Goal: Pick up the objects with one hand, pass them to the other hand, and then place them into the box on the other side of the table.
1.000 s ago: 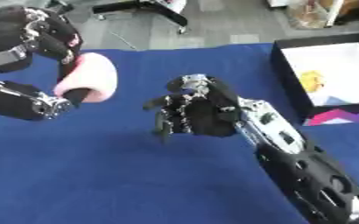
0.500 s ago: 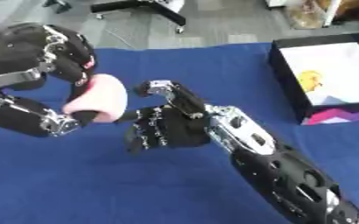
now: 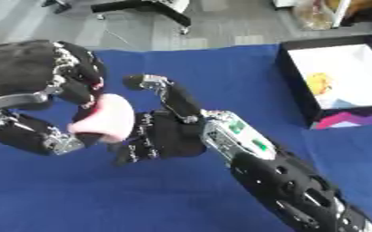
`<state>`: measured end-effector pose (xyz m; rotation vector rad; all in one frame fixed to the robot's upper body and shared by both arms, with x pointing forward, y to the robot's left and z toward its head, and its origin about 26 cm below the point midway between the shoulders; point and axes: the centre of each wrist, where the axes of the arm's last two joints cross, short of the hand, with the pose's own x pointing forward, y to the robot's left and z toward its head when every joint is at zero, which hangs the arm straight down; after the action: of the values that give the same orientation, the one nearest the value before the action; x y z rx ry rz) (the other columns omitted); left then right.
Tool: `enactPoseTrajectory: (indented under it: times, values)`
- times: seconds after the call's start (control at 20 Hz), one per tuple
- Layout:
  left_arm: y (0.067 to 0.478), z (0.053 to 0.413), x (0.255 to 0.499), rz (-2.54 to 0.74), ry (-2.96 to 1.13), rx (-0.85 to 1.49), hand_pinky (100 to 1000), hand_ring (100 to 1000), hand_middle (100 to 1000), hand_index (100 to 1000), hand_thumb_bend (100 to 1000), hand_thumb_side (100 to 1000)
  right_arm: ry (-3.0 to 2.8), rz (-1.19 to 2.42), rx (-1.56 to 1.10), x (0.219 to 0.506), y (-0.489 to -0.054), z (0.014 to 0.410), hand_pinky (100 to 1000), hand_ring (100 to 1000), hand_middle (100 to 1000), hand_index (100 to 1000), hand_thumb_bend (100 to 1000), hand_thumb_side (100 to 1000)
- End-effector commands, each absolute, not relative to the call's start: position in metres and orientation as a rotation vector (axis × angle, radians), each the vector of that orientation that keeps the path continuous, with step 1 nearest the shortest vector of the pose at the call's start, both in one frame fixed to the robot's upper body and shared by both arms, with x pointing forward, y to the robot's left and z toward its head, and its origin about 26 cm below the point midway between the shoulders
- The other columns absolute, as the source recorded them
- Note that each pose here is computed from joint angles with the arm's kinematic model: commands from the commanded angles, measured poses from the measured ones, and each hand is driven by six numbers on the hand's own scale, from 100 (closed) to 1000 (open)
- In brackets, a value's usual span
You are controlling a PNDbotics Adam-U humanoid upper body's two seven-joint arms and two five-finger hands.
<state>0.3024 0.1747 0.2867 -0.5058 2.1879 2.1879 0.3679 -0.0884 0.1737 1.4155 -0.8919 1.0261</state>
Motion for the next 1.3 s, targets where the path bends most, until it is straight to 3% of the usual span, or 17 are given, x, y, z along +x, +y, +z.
enactPoseTrajectory:
  times: [0.05,0.5,0.6,0.65,1.0,1.05,1.3]
  values:
    - [0.177,0.292,0.303,2.168,2.151,-0.549,698,462,361,464,100,153,-0.522,1.166,1.557,0.364,-0.089,0.187,1000,645,635,967,361,1000]
    - [0.181,0.285,0.314,2.106,2.127,-0.655,705,463,369,467,100,133,-0.497,1.215,1.599,0.353,-0.085,0.198,1000,623,619,951,255,1000]
    - [0.181,0.282,0.316,2.101,2.127,-0.665,705,463,369,468,100,132,-0.499,1.229,1.606,0.350,-0.084,0.201,1000,616,613,941,204,1000]
    - [0.181,0.282,0.317,2.098,2.127,-0.669,705,463,369,467,100,131,-0.501,1.237,1.610,0.349,-0.083,0.203,1000,599,593,918,113,1000]
    - [0.182,0.279,0.321,2.093,2.124,-0.682,705,462,368,467,100,130,-0.546,1.285,1.608,0.342,-0.081,0.210,1000,546,507,819,100,1000]
    - [0.182,0.279,0.321,2.094,2.123,-0.684,705,462,368,467,100,129,-0.558,1.291,1.603,0.342,-0.081,0.210,1000,533,486,799,100,941]
    - [0.183,0.279,0.321,2.096,2.122,-0.693,705,462,369,468,100,128,-0.630,1.313,1.559,0.344,-0.082,0.209,1000,491,412,686,100,823]
